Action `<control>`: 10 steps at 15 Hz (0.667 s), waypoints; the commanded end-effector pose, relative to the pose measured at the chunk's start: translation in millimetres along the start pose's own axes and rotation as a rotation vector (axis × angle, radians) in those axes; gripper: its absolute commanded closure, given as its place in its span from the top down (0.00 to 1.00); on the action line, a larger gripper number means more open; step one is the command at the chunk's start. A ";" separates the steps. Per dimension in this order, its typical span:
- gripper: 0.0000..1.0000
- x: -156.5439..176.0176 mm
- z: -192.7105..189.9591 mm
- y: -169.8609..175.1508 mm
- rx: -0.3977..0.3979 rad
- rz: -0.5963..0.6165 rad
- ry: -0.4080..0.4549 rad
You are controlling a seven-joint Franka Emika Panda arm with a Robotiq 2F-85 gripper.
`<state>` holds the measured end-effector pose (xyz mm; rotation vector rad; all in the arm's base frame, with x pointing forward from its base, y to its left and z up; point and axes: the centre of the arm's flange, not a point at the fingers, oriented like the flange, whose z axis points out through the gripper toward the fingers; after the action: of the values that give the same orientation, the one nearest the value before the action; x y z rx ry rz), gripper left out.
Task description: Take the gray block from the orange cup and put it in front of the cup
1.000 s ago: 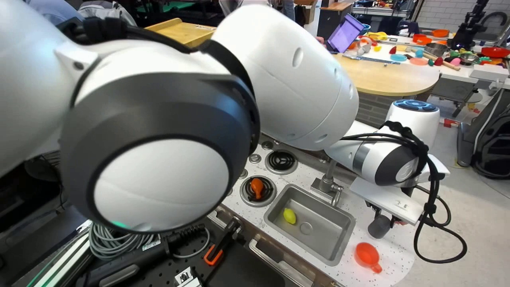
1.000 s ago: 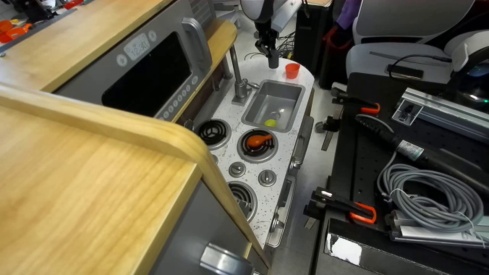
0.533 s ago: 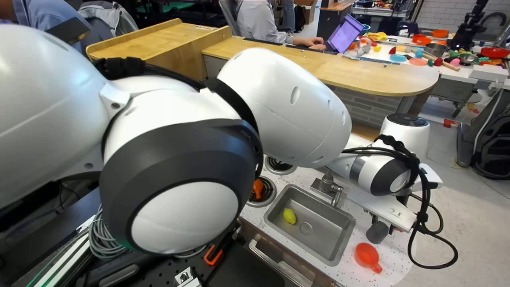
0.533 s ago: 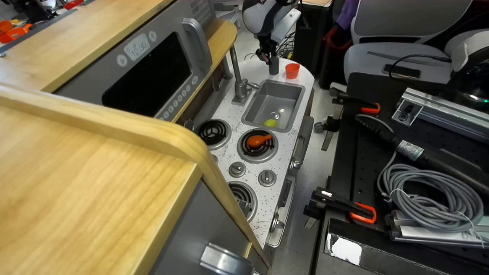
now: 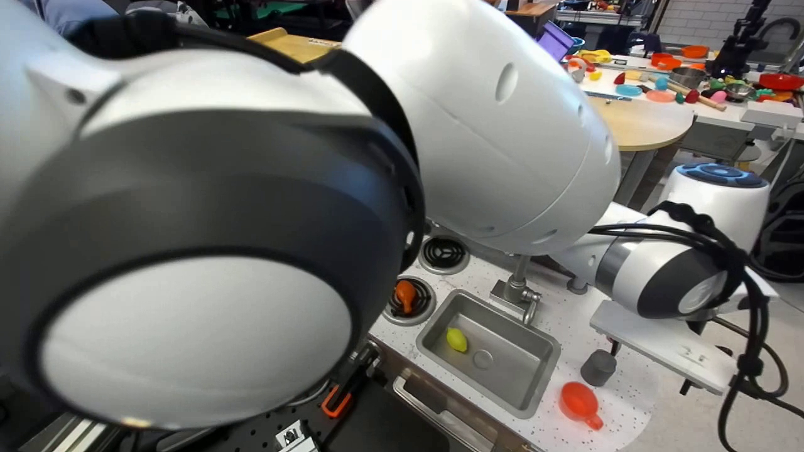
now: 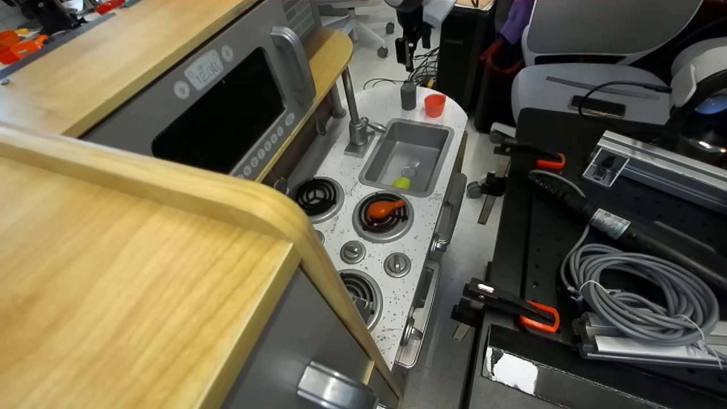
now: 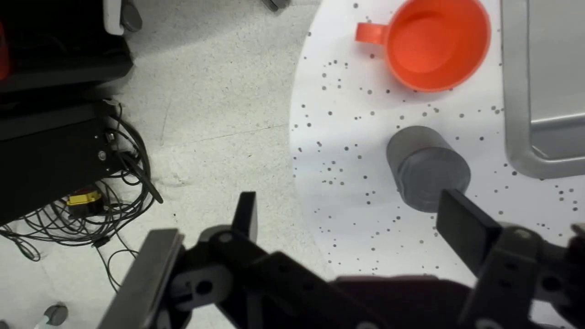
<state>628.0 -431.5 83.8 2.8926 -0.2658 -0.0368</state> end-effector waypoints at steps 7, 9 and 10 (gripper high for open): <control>1.00 -124.9 -106.4 48.3 0.112 -0.145 -0.098; 1.00 -144.0 -120.5 40.8 0.130 -0.211 -0.106; 1.00 -153.0 -127.5 36.0 0.136 -0.239 -0.107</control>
<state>528.5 -451.6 185.4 2.9927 -0.0520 -0.1896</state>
